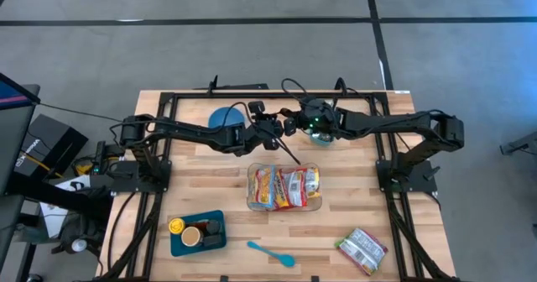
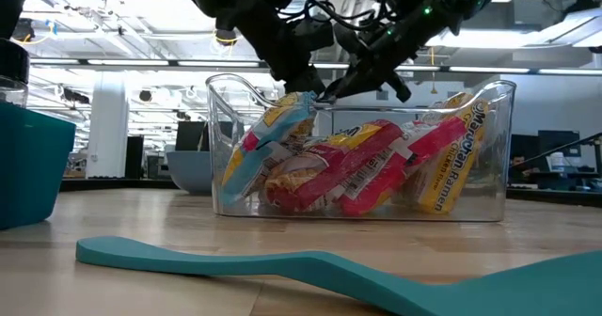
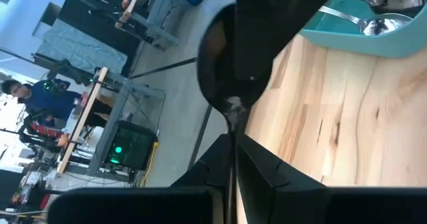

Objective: Pick & Place Food Item
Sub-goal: Put the black spoon into the blue bin

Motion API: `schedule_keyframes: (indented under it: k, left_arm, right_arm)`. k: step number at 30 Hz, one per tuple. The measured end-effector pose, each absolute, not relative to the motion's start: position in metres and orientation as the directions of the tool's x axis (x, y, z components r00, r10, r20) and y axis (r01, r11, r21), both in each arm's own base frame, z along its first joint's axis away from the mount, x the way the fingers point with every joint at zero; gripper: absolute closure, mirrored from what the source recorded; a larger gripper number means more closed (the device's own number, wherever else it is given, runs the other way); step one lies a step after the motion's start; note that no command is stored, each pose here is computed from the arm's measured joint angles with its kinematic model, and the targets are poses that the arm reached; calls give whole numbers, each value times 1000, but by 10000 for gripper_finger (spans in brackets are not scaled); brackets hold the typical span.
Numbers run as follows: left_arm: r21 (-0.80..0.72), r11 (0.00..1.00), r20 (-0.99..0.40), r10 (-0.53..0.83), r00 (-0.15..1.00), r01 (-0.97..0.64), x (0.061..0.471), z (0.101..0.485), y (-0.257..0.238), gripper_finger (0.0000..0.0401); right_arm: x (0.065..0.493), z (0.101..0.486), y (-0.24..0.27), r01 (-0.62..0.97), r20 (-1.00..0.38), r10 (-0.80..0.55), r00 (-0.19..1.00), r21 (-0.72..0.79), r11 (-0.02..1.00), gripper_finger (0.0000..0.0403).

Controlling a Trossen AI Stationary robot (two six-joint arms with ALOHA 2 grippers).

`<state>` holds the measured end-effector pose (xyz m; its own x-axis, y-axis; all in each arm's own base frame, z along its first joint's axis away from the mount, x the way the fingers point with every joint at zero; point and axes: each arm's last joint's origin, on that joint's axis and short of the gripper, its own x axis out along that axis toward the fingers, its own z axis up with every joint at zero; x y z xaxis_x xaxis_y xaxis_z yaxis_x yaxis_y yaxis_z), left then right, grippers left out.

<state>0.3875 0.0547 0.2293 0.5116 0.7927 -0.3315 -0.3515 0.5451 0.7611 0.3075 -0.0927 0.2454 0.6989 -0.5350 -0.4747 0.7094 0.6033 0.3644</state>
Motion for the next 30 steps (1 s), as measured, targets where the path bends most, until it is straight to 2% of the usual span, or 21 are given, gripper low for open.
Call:
schedule_keyframes:
  k: [6, 18, 30]
  left_arm:
    - [763, 546, -335, 792, 510, -346, 387, 229, 54, 377]
    - [753, 550, -338, 794, 505, -361, 387, 228, 54, 310]
    - [707, 587, -399, 791, 463, -393, 374, 232, 53, 310]
  right_arm:
    - [306, 247, -93, 707, -470, -538, 700, 353, 612, 401]
    - [305, 247, -94, 711, -478, -540, 693, 329, 622, 402]
    - [288, 256, -103, 736, -478, -573, 666, 299, 607, 403]
